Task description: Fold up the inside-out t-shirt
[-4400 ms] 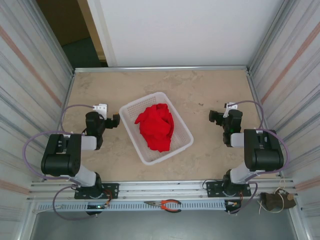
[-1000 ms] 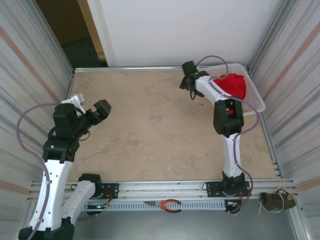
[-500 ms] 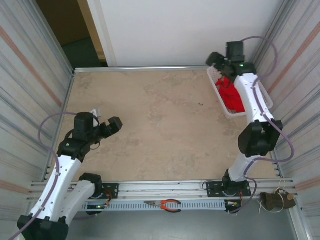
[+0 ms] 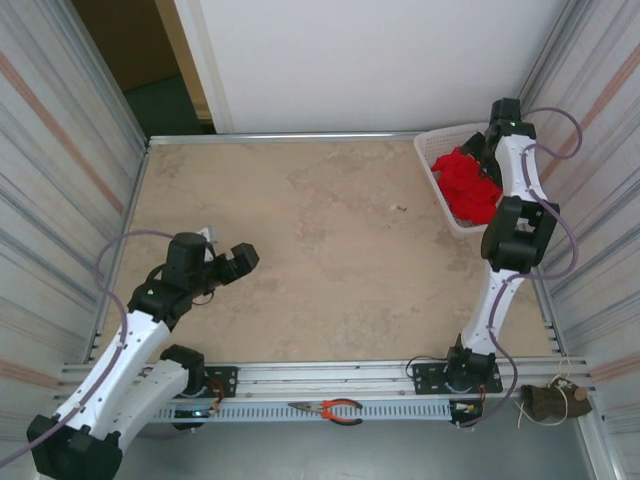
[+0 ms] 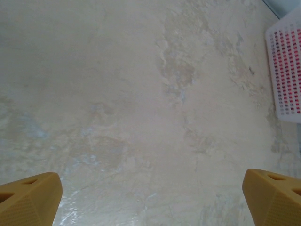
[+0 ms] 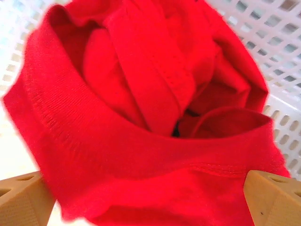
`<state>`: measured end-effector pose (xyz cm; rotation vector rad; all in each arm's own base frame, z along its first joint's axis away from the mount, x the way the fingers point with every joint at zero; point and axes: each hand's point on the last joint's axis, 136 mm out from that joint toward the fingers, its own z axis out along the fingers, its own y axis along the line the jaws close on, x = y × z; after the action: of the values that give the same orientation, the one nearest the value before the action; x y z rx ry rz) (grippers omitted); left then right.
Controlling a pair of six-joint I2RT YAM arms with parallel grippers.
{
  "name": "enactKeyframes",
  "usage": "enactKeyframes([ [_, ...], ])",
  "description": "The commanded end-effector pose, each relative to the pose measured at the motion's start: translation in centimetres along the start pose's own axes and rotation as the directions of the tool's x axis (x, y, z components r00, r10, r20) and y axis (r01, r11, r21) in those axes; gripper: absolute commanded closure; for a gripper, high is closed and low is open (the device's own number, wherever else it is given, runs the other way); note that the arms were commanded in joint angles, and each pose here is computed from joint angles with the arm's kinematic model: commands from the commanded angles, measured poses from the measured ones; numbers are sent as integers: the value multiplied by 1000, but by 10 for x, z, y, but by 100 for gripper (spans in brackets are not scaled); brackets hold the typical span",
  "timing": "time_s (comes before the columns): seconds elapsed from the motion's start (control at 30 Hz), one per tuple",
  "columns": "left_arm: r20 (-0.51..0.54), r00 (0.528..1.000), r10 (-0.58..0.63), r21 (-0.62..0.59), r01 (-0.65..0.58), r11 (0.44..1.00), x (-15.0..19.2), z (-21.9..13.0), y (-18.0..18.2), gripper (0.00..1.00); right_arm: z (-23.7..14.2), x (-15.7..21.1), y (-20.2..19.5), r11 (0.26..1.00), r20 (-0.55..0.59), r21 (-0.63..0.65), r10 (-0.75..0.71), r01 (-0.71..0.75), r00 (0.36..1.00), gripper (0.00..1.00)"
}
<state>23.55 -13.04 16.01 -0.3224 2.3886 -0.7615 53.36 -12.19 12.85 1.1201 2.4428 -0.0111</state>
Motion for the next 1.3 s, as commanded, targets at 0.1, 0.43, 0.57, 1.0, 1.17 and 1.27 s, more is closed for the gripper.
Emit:
enactKeyframes([
  [0.1,-3,994,110,82,-109,991,-9,0,-45,1,8,4,14,998,-65,-40,-49,47,997,63],
  [0.43,-8,986,169,90,-168,982,-8,12,-61,1,-206,-47,81,857,299,-500,37,123,954,100],
  [0.57,4,987,163,91,-163,982,-7,17,-59,1,-331,-26,113,707,429,-651,42,276,902,100],
  [1.0,18,985,173,61,-173,983,-14,22,-58,1,-530,114,168,229,563,-799,-40,556,826,100],
  [1.17,16,986,168,46,-168,985,-16,26,-57,1,-466,160,196,263,509,-808,-140,527,849,100],
  [1.27,13,985,172,20,-173,985,-15,28,-51,1,-384,191,206,348,428,-810,-202,473,881,100],
])
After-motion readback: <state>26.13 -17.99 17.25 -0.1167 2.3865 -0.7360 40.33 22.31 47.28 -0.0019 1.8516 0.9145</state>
